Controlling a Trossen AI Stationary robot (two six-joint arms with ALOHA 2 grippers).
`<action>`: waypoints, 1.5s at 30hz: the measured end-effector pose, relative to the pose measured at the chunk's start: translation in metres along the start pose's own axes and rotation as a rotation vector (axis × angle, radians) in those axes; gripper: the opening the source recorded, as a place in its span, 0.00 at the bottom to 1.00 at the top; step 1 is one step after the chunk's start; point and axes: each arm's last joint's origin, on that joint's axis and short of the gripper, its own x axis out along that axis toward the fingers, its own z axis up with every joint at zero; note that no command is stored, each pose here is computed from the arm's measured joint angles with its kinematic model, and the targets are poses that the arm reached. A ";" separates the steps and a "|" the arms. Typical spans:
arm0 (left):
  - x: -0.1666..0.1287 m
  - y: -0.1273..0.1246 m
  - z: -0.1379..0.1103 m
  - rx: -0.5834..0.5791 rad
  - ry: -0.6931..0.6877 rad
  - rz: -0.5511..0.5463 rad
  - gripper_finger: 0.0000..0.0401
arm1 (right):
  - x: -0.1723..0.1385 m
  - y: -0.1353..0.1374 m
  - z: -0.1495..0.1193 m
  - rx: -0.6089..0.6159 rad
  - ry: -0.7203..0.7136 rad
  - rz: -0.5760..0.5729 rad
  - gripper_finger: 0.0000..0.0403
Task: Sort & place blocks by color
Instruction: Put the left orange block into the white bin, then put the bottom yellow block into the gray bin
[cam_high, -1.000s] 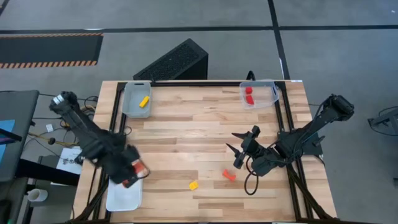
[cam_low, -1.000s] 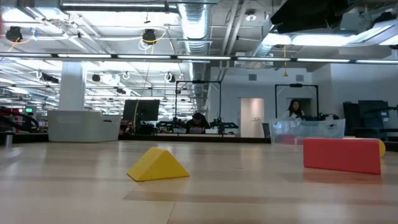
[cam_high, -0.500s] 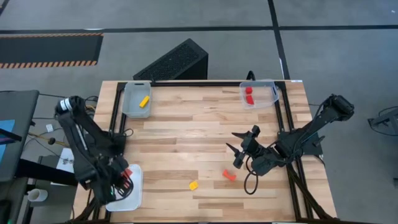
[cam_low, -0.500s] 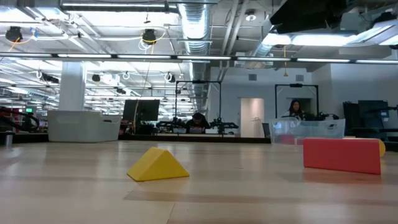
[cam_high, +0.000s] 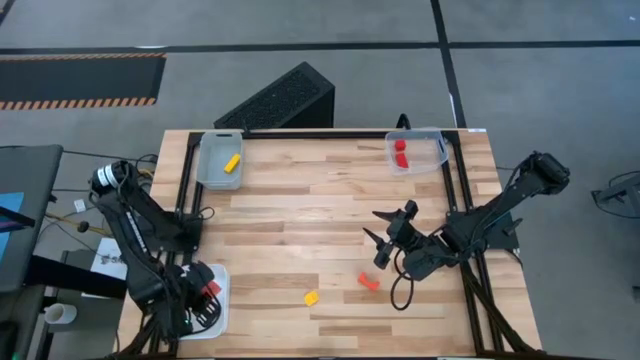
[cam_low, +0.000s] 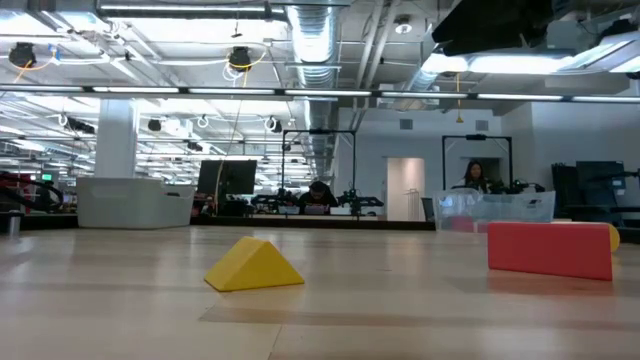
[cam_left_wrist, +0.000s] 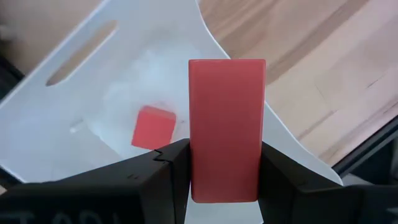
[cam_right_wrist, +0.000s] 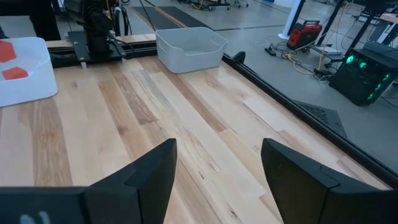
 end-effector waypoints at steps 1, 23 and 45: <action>0.003 0.001 0.000 -0.009 0.006 -0.010 0.29 | 0.000 0.000 0.000 -0.001 0.000 0.000 0.65; 0.059 0.020 -0.006 0.031 0.163 -0.039 0.33 | 0.000 0.000 0.000 -0.001 0.000 -0.001 0.65; 0.007 0.018 0.017 0.134 0.029 -0.311 0.59 | 0.000 0.000 0.000 0.000 0.002 0.003 0.65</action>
